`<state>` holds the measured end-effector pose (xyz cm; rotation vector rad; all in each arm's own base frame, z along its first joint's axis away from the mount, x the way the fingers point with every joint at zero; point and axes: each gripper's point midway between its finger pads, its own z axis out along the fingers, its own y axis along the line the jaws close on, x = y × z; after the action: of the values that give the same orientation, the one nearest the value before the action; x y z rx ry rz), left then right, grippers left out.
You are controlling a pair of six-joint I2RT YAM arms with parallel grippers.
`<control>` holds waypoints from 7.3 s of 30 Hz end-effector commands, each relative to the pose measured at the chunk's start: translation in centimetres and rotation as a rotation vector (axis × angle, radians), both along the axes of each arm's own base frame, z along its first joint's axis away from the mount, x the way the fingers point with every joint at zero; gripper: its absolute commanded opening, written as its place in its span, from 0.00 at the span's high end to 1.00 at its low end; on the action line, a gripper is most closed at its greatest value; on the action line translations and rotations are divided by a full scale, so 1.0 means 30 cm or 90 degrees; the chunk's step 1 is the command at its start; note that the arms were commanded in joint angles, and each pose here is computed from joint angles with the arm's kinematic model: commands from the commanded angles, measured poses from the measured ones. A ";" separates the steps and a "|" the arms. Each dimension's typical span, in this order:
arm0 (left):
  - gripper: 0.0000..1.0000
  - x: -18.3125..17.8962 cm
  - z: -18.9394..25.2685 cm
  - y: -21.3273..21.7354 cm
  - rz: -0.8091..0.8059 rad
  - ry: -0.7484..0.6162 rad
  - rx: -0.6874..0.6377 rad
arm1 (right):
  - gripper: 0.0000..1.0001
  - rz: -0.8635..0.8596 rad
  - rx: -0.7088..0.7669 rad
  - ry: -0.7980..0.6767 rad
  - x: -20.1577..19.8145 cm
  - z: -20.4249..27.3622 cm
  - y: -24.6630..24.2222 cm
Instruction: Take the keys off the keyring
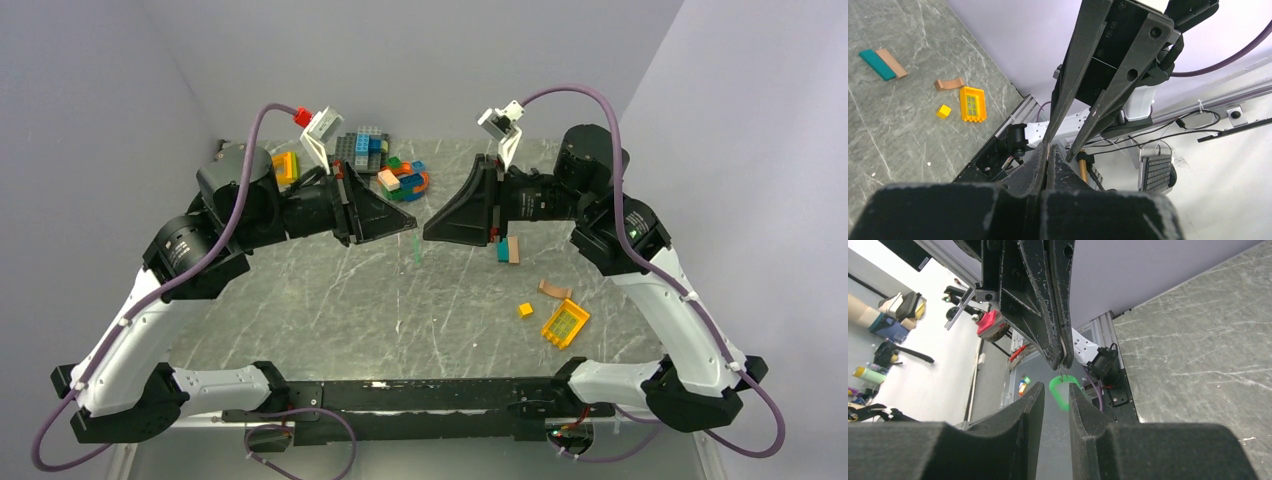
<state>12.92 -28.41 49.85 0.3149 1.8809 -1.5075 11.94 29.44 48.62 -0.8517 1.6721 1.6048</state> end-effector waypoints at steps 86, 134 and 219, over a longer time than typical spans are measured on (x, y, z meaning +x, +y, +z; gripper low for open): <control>1.00 0.001 0.184 0.023 0.024 -0.086 -0.121 | 1.00 -0.068 0.187 0.049 0.038 0.148 0.020; 1.00 0.098 0.452 0.032 0.134 -0.225 -0.254 | 0.00 -0.211 0.321 -0.034 0.081 0.387 -0.108; 1.00 0.172 0.081 0.071 0.226 0.235 -0.181 | 0.52 -0.088 0.020 0.073 0.165 0.069 0.055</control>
<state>18.94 -26.94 50.70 -0.4038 1.8872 -1.5459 17.90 31.66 50.03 -0.5882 1.7820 1.5913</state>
